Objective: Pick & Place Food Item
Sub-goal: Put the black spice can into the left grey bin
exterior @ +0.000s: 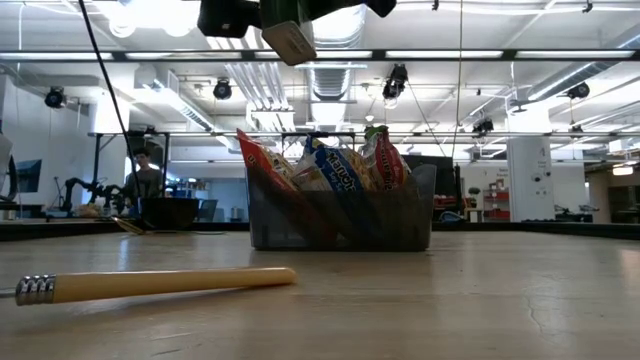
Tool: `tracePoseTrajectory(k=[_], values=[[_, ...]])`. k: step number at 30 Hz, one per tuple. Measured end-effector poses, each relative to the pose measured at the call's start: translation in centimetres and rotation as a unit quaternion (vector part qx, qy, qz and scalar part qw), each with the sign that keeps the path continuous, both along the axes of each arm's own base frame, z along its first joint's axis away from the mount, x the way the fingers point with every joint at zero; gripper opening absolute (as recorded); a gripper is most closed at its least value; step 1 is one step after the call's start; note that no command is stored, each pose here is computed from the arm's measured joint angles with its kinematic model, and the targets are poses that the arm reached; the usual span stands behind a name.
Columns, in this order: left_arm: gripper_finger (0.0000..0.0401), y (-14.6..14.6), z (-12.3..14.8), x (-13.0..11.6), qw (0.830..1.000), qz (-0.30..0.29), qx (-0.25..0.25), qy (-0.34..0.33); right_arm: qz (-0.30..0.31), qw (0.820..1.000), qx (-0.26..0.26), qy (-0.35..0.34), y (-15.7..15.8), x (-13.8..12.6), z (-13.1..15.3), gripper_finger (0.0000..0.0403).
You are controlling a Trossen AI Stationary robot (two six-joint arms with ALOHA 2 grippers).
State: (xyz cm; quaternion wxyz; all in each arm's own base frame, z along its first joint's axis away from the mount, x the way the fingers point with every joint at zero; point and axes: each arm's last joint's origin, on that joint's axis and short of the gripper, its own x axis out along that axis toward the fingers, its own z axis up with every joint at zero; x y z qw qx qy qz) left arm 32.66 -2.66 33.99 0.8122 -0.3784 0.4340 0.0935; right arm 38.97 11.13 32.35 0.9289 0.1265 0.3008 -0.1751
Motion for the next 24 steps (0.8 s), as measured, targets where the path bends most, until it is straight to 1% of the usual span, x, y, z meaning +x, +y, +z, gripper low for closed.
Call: tracePoseTrajectory(k=[2,9,12,16,20,24], values=[[0.0313,0.12,0.05,0.03,1.000,-0.001,0.002,-0.002,-0.001,1.000,0.000,-0.003,-0.01,0.03,0.19,0.0247],[0.0211,0.23,0.11,0.04,1.000,-0.005,0.009,-0.005,0.003,1.000,0.003,-0.012,0.04,0.19,0.36,0.0247],[0.0180,0.25,0.10,0.04,1.000,-0.010,0.016,-0.007,0.006,1.000,0.006,-0.012,0.06,0.21,0.38,0.0247],[0.0163,0.21,0.13,0.06,1.000,-0.021,0.016,-0.010,0.012,1.000,0.007,-0.018,0.13,0.30,0.55,0.0247],[0.0161,0.16,0.07,0.07,1.000,-0.028,0.008,-0.009,0.014,1.000,0.005,-0.020,0.16,0.32,0.60,0.0247],[0.0161,0.08,0.04,0.09,0.999,-0.038,-0.011,-0.007,0.014,1.000,0.005,-0.021,0.18,0.33,0.61,0.0247]])
